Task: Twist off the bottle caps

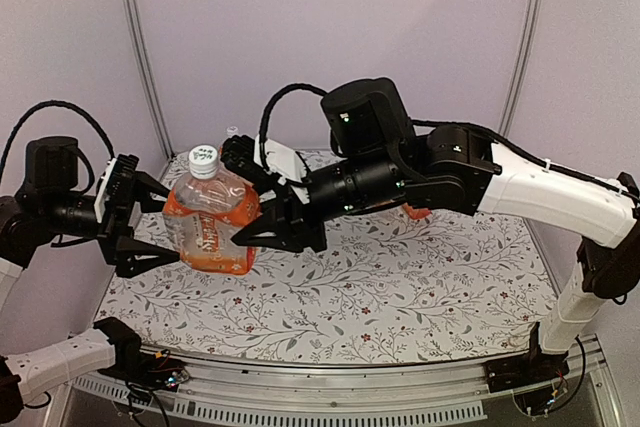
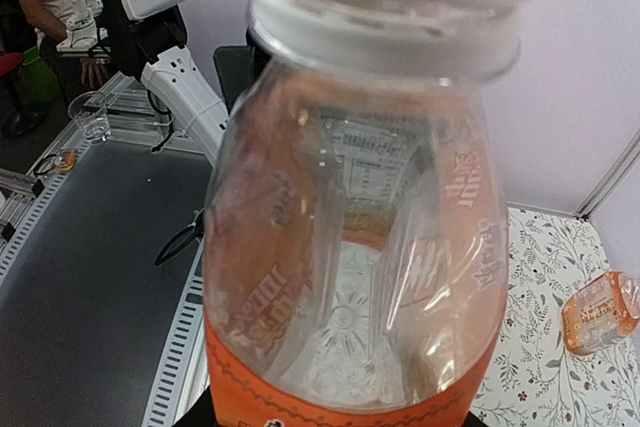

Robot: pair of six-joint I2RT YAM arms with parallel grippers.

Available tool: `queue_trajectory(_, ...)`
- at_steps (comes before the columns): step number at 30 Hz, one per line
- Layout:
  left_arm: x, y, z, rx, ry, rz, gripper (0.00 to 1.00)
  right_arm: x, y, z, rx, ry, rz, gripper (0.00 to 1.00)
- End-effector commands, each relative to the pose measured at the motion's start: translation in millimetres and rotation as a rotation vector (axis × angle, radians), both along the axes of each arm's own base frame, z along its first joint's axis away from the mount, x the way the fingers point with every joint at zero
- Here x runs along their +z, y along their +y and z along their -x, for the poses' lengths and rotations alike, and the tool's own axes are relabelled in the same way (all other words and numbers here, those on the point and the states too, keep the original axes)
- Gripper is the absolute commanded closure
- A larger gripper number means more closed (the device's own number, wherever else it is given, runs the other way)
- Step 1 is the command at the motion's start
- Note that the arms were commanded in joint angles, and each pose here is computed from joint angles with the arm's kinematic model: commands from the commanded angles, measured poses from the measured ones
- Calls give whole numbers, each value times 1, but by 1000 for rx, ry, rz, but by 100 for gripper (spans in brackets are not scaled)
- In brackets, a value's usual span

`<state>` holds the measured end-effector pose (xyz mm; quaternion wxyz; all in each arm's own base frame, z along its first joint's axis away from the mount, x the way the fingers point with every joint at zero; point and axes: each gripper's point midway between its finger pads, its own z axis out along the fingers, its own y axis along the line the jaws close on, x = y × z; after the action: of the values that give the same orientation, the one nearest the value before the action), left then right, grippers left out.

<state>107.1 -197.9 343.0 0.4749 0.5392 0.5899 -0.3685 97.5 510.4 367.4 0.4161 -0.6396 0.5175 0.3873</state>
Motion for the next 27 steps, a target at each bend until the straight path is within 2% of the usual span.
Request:
queue_trajectory(1,-11,-7,14,-53,69,-38,15,2,6,-1,-4,-42,4,83)
queue_trajectory(7,18,-16,11,-49,59,51,38,-1,15,3,20,-37,1,84)
queue_trajectory(14,10,-19,14,-72,73,44,63,1,19,2,18,-38,-17,85)
queue_trajectory(16,12,-18,15,-71,62,46,66,0,19,1,7,-36,-15,83)
queue_trajectory(17,11,-17,14,-61,57,43,67,1,19,0,-2,-35,-16,77)
queue_trajectory(19,9,-15,9,-29,47,33,67,4,18,-5,-38,-27,-19,52)
queue_trajectory(22,-1,-9,-3,56,11,-6,71,7,13,-16,-116,-18,-19,28)
queue_trajectory(25,-10,1,-23,172,-57,-66,71,13,3,-29,-219,5,-24,14)
queue_trajectory(27,-13,9,-36,241,-128,-117,72,24,-6,-33,-271,38,-41,11)
